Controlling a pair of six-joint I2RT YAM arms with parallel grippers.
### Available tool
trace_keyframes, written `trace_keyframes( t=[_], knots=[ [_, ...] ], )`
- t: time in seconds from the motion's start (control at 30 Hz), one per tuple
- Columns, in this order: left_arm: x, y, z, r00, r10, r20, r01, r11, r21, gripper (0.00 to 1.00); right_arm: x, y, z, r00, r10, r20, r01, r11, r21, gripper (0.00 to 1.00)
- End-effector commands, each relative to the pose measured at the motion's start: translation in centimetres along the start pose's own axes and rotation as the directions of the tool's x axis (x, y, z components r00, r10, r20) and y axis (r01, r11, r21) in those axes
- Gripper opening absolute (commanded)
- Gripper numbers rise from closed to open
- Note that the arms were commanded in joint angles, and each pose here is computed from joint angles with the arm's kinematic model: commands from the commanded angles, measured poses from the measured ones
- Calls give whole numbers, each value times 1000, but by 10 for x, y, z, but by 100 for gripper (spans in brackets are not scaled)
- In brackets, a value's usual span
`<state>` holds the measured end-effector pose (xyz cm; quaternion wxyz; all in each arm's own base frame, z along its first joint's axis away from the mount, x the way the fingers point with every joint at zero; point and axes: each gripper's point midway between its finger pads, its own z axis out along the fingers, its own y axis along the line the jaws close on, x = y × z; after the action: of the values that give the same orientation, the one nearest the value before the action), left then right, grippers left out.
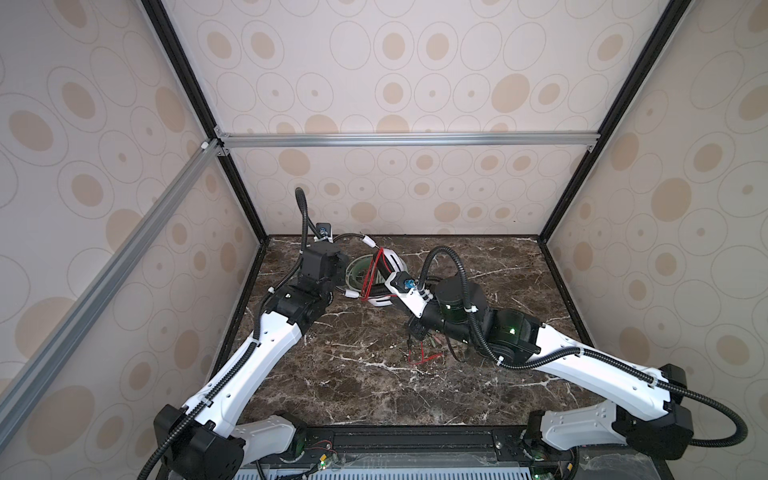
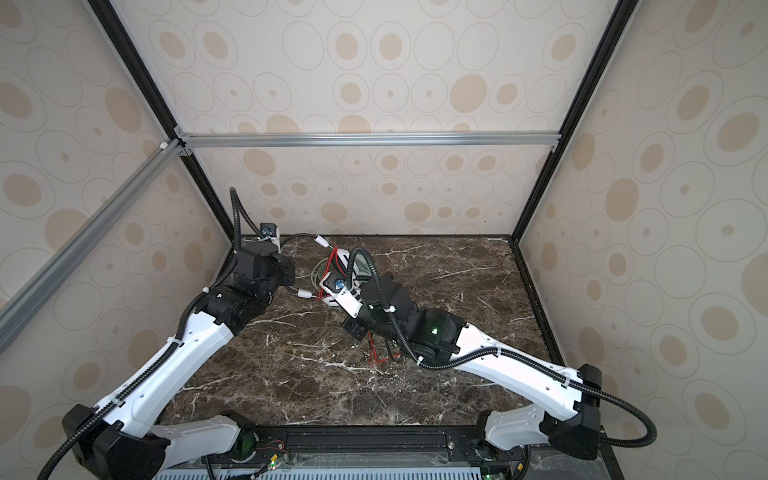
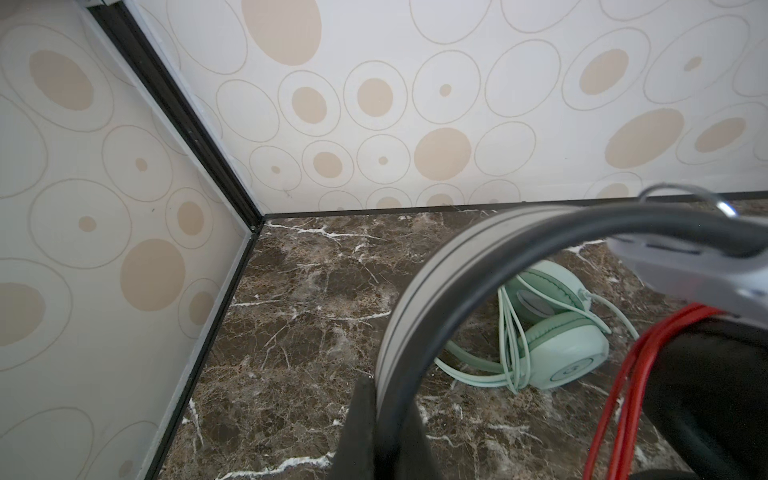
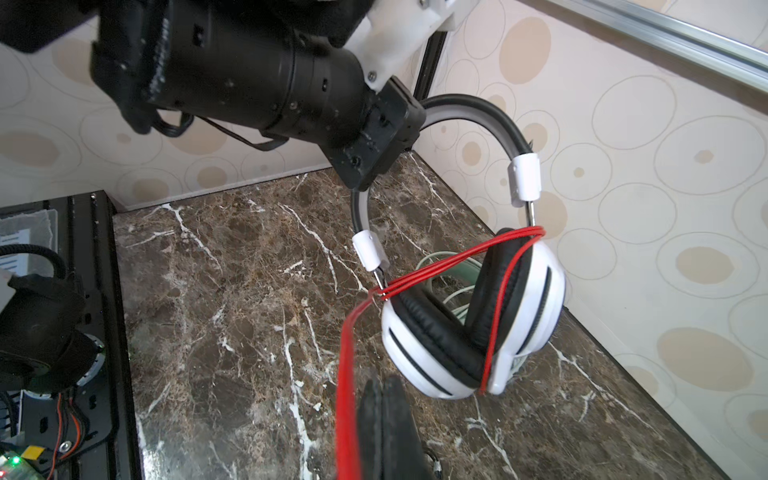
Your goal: Wrap the headphones
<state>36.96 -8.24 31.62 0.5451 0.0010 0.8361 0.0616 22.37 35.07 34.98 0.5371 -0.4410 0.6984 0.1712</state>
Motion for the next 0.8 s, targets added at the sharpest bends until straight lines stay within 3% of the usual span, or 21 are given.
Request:
trace_keyframes(
  t=[0.0, 0.13, 0.3, 0.77],
  knots=[
    [-21, -13, -18, 997, 17, 72, -25, 993, 116, 0, 6, -11, -1, 994, -84, -65, 87, 995, 38, 0],
    [-9, -26, -27, 995, 92, 38, -98, 976, 195, 0, 13, -19, -2, 981, -150, -125, 158, 986, 56, 0],
    [1, -31, -40, 991, 135, 23, -137, 959, 248, 0, 12, -37, -8, 980, -149, -131, 162, 983, 92, 0],
    [17, -46, -70, 982, 188, 27, -183, 902, 391, 0, 7, -89, -20, 995, -23, -99, 37, 988, 151, 0]
  ],
)
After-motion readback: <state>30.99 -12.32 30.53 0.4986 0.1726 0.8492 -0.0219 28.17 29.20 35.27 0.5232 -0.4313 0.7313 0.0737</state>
